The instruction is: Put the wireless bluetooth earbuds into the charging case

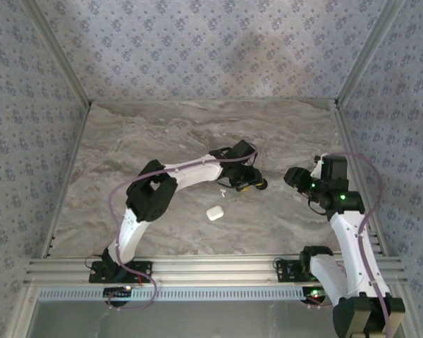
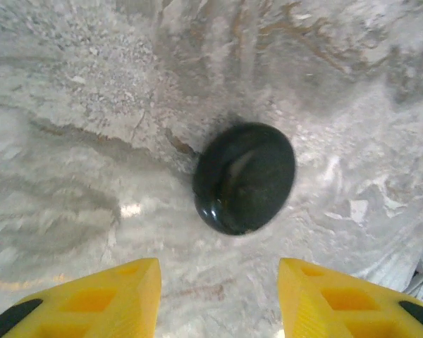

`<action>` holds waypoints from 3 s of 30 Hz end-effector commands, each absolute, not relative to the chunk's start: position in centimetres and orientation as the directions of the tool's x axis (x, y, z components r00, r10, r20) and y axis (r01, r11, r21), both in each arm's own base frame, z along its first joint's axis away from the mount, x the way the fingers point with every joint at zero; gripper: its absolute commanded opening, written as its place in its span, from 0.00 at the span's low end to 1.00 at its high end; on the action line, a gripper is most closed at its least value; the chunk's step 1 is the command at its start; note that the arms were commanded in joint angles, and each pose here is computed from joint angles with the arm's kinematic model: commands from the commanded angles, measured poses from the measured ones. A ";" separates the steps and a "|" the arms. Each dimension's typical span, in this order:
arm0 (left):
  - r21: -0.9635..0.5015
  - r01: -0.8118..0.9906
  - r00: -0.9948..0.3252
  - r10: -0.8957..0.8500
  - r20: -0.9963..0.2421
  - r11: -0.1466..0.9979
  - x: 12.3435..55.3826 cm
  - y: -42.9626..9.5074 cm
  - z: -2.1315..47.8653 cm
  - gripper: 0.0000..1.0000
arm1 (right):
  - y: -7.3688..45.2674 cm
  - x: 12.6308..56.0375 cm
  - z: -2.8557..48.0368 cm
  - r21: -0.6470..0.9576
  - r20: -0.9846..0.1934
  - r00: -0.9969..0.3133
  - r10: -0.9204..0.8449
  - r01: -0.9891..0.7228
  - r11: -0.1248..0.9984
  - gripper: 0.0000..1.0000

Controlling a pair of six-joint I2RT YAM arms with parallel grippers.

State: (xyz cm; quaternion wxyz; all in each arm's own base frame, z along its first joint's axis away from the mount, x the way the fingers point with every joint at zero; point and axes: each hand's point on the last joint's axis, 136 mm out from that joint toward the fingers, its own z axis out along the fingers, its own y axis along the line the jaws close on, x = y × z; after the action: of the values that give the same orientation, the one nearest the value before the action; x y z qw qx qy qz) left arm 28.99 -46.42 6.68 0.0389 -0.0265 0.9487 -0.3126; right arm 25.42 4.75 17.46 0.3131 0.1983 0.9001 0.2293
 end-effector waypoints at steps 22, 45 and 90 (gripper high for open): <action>-0.444 -0.047 -0.955 -0.170 -0.243 0.895 26.4 -24.0 12.2 0.49 | 16.7 24.2 13.3 0.176 -0.265 -0.935 -0.236 -0.287 0.942 0.68; -0.450 -0.278 -0.899 -0.395 -0.190 0.849 23.1 -14.2 9.4 0.52 | 28.3 21.9 7.0 0.056 0.022 -0.821 -0.571 -0.569 0.820 0.85; -0.462 -0.317 -0.873 -0.445 -0.198 0.828 22.5 -12.6 8.8 0.51 | 29.6 20.9 1.1 0.025 0.135 -0.874 -0.467 -0.469 0.883 0.69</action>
State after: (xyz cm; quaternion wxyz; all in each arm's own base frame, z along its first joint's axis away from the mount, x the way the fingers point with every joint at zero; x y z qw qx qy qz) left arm 22.37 -12.49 8.65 0.1511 -0.1995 0.9455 -0.2083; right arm 21.33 30.34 1.84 -0.0575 -0.2539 0.9655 0.0063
